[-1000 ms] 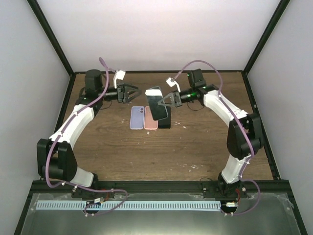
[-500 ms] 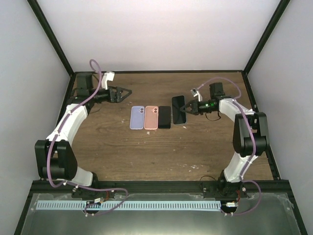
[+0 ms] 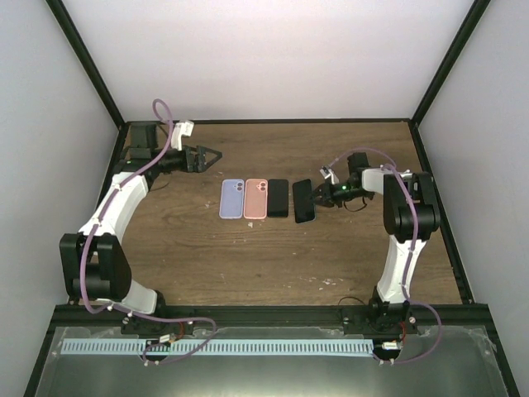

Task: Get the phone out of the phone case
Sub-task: Place the phone at the center of the board.

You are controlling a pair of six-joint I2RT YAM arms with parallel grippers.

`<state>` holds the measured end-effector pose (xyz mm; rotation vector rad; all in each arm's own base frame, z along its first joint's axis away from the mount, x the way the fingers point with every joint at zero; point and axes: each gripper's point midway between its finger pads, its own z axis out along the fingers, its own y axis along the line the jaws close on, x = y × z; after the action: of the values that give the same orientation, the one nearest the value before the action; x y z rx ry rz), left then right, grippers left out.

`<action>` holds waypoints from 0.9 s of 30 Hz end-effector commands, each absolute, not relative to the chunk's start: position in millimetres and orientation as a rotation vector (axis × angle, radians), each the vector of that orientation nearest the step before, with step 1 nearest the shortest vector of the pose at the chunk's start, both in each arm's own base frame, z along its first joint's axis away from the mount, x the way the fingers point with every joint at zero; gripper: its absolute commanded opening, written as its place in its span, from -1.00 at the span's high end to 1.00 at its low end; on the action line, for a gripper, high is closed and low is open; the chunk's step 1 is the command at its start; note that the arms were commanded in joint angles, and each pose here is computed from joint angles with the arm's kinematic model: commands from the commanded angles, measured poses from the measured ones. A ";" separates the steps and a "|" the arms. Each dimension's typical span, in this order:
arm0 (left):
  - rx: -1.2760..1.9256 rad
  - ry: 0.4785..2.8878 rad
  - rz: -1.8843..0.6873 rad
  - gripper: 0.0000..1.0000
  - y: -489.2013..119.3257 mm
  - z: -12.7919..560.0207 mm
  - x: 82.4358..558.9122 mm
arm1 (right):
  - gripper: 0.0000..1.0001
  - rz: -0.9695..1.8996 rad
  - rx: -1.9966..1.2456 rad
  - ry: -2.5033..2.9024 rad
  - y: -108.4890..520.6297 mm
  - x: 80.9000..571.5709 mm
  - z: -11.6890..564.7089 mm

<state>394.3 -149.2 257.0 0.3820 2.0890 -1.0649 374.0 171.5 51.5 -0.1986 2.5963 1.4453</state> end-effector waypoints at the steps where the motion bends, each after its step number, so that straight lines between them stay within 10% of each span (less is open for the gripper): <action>1: 0.387 2.102 -1.037 -0.99 -145.4 252.8 401.7 | 0.99 1.440 -0.229 2.524 172.0 399.2 66.7; 17: 0.362 2.149 -1.027 -1.00 -141.3 238.9 411.2 | 0.99 1.502 -0.101 2.576 178.7 415.3 39.4; 27: 0.341 2.161 -1.033 -0.99 -140.5 234.1 419.7 | 0.62 1.408 -0.093 2.629 189.0 414.4 38.4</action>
<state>413.0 -143.3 229.0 0.3391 2.1767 -1.0449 404.0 182.5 33.9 -0.0651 2.6287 1.4861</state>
